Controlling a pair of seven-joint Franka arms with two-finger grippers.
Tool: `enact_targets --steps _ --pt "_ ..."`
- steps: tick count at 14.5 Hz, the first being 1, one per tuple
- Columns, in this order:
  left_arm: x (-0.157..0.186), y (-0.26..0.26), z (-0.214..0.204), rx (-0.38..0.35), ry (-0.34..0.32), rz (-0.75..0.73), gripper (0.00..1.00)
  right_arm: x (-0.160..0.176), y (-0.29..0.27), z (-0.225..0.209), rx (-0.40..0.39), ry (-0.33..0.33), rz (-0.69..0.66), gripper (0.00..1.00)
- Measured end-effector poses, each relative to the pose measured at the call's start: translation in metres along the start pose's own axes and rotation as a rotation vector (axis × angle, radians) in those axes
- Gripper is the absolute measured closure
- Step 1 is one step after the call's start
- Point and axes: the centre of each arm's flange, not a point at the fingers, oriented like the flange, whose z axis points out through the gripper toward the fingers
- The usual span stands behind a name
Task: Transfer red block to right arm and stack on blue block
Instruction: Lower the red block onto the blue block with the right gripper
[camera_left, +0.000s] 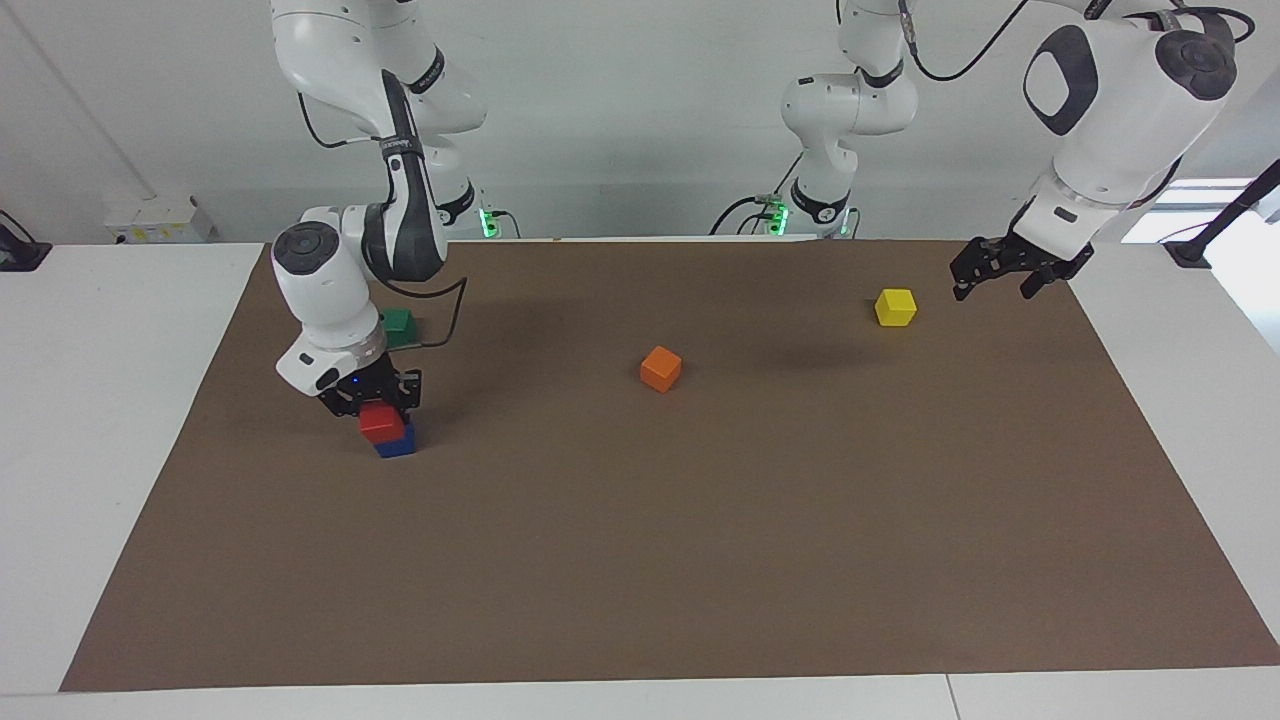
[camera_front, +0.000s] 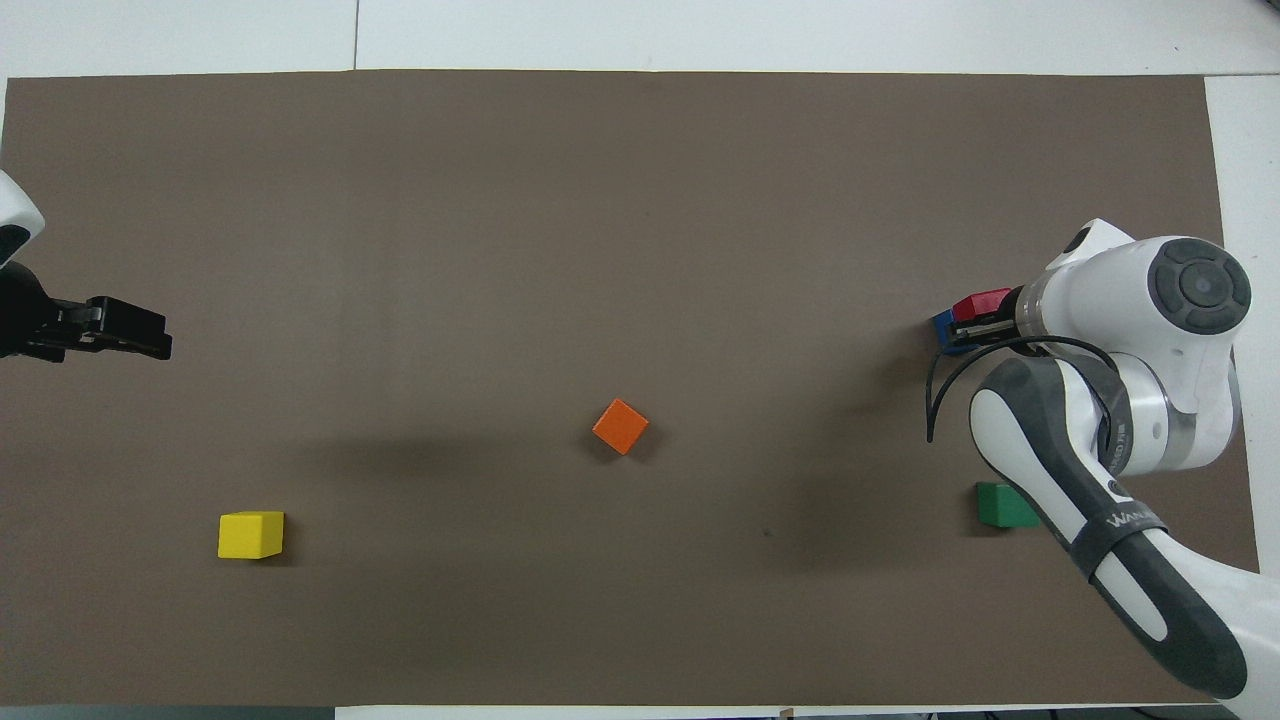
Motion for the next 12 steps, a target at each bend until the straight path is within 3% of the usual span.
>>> enact_targets --steps 12 --pt "0.0 0.0 0.0 0.0 0.0 0.0 0.0 -0.0026 -0.0003 0.003 0.001 -0.005 0.0 0.44"
